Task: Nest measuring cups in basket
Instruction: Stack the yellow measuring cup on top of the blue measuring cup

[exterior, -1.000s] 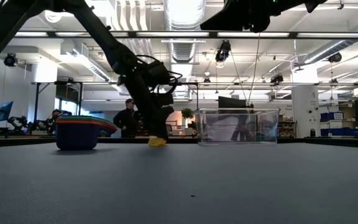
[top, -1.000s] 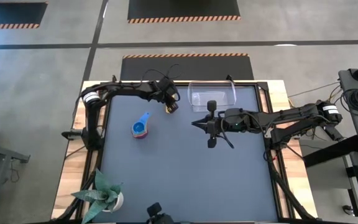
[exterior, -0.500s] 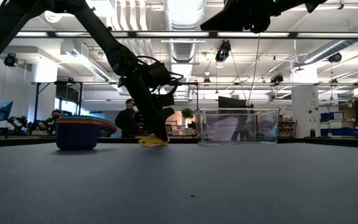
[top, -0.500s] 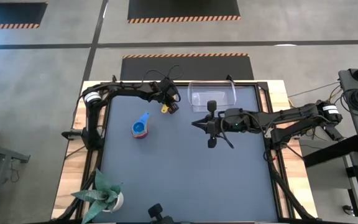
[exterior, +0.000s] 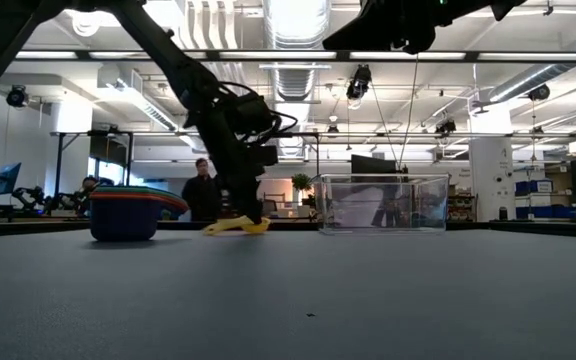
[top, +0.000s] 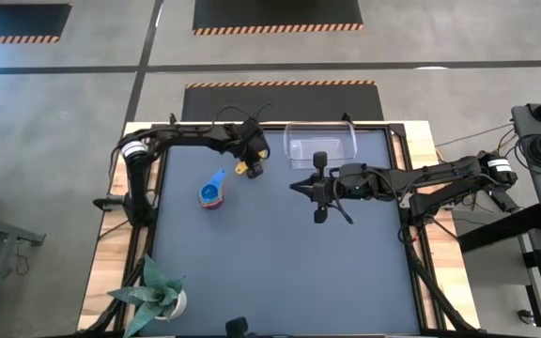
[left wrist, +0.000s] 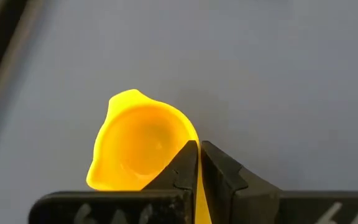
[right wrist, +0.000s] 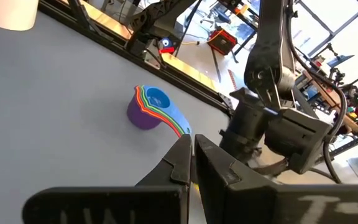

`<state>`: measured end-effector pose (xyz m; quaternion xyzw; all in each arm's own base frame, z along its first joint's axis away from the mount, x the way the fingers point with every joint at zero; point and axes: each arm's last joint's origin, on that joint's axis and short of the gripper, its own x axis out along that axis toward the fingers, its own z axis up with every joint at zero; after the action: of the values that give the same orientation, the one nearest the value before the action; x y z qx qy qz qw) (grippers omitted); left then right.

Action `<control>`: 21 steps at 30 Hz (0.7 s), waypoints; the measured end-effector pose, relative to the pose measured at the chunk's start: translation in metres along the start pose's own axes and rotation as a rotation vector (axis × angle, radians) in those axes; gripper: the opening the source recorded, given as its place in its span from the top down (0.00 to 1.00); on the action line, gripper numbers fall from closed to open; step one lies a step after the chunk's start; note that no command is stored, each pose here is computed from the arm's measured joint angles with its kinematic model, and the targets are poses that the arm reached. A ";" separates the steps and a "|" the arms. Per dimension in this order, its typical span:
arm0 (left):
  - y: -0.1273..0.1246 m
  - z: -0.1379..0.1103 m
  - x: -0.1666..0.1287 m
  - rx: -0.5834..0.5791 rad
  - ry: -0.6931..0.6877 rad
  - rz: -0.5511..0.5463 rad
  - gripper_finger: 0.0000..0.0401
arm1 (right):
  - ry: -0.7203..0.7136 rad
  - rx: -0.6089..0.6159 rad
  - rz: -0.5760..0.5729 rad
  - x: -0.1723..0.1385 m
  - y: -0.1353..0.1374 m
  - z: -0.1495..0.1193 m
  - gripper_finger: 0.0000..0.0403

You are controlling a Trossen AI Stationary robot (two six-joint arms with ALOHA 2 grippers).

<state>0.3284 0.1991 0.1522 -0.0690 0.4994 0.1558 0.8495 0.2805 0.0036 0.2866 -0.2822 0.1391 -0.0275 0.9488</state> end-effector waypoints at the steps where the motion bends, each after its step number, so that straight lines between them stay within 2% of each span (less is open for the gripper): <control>1: -0.002 -0.001 -0.003 0.029 0.010 -0.029 1.00 | -0.001 -0.001 0.000 0.000 0.000 0.000 0.98; 7: -0.013 -0.007 -0.014 0.196 0.067 -0.157 1.00 | 0.000 -0.005 0.000 0.000 0.000 0.000 0.98; 11: -0.021 -0.007 -0.016 0.271 0.073 -0.177 1.00 | 0.000 -0.006 0.000 0.000 0.000 0.000 0.98; 16: -0.029 -0.005 -0.016 0.266 0.073 -0.191 0.99 | -0.001 -0.006 0.000 0.000 0.000 0.000 0.98; 21: -0.030 -0.005 -0.016 0.277 0.072 -0.192 0.90 | 0.000 -0.005 0.000 0.000 0.000 0.000 0.98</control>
<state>0.3266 0.1668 0.1623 -0.0042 0.5372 0.0008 0.8435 0.2805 0.0036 0.2866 -0.2847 0.1391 -0.0271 0.9481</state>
